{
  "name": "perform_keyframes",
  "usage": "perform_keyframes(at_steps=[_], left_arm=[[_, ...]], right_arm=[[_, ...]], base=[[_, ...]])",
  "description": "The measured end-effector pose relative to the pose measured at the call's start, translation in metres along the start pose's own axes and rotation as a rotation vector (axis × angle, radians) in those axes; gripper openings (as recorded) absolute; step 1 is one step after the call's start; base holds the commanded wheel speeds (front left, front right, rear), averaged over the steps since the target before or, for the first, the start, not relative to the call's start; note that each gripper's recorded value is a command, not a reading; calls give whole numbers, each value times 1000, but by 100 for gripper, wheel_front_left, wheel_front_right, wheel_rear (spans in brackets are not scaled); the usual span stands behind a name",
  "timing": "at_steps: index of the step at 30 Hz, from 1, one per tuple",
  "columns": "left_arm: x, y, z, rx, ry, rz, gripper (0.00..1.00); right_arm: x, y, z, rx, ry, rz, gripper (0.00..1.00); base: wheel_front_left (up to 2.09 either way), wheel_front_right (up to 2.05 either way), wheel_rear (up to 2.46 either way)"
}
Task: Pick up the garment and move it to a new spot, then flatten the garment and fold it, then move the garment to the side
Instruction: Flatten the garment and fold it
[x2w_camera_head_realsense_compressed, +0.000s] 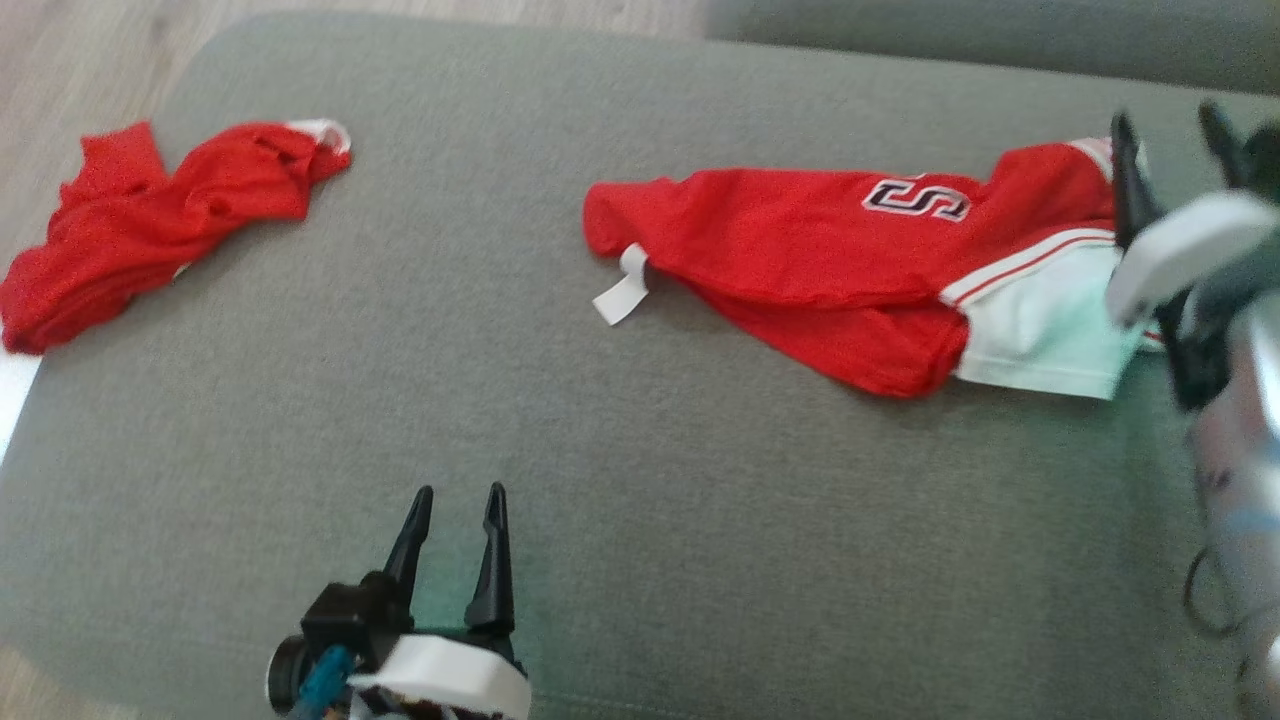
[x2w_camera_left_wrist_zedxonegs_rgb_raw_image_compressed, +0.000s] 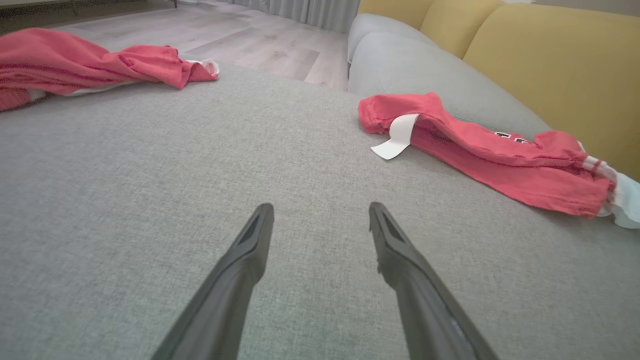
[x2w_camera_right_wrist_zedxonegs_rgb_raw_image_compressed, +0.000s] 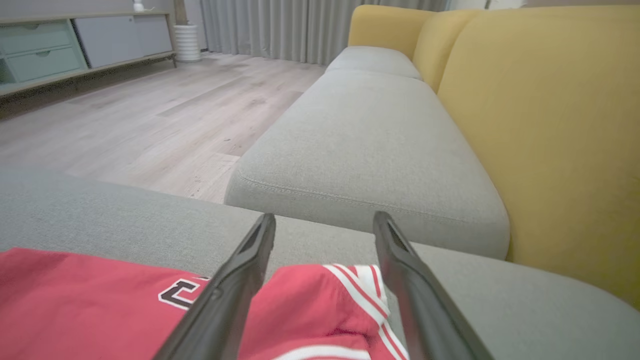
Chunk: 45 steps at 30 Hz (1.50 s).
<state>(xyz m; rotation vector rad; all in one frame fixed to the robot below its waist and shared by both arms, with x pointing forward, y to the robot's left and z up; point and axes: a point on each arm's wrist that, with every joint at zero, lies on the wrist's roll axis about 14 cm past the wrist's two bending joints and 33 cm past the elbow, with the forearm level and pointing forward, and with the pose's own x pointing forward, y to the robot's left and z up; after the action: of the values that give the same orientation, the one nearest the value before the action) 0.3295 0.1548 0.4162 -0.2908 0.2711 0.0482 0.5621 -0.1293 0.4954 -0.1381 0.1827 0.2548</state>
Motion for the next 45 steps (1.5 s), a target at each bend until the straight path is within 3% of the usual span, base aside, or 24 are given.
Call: perform_keyframes(at_steps=[6,14,27,28,29,31,40,45], left_arm=[[-11,-11,-4,8,3,-40,100],[-8,-20,-2,2,5,-68,100],[-2,-4,-13,4,55,-17,100],[-2,-3,-13,6,55,-12,100],[-1,-3,-12,7,54,-9,100],[1,-3,-11,10,51,-11,100],[4,-11,-6,21,34,-40,100],[3,-19,1,27,10,-69,100]], right_arm=[[-58,5,-51,75,31,-37,100],[-117,37,-135,120,221,-29,100],[-77,25,-134,23,246,-43,100],[-76,23,-133,17,240,-45,78],[-75,21,-132,16,233,-52,44],[-75,19,-132,16,233,-59,0],[-79,3,-103,-10,129,-112,0],[-108,-4,-100,-52,118,-137,0]], base=[[0,0,0],[0,0,0],[0,0,0],[0,0,0],[0,0,0],[0,0,0],[0,0,0],[0,0,0]])
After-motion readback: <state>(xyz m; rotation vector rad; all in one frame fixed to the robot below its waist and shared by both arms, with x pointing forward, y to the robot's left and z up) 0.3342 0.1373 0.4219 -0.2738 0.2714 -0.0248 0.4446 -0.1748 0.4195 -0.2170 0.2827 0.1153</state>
